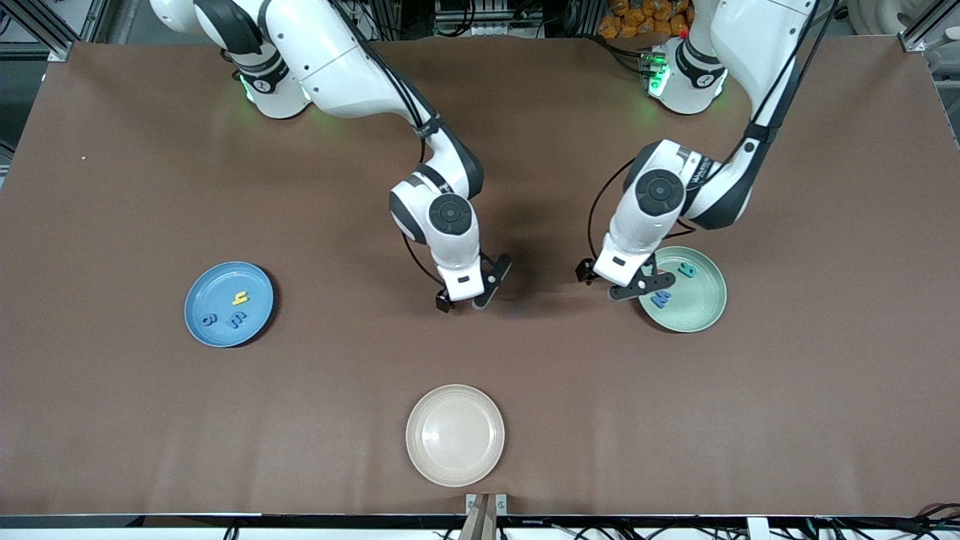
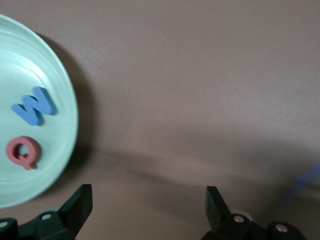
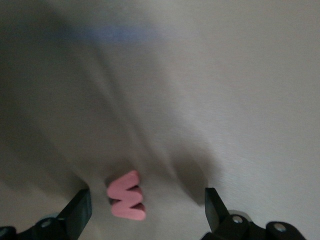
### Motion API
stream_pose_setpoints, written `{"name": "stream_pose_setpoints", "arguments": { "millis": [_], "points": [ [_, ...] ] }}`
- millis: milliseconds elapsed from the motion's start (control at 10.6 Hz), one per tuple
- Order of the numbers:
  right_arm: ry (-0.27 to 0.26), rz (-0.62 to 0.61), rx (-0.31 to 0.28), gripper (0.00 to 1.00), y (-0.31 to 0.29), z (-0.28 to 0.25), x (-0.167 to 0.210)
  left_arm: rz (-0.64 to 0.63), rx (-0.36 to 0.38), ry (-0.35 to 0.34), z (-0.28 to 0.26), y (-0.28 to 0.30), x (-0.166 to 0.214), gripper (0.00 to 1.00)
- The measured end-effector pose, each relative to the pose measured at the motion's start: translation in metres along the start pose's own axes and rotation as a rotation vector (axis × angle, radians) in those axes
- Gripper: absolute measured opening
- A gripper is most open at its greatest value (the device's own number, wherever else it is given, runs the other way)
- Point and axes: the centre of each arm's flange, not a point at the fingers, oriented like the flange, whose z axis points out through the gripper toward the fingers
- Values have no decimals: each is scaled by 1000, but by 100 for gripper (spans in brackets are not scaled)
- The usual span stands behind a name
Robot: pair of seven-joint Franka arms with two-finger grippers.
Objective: Sort upper and lower case letters into plates
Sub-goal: 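Move the right gripper to the pink w while the left gripper reaches H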
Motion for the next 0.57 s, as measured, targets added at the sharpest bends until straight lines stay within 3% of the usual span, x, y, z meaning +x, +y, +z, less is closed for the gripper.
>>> {"name": "stream_pose_setpoints", "arguments": {
  "millis": [565],
  "points": [
    [14, -38, -7, 100, -2, -7, 6, -121, -19, -4, 1, 19, -4, 100]
  ]
}}
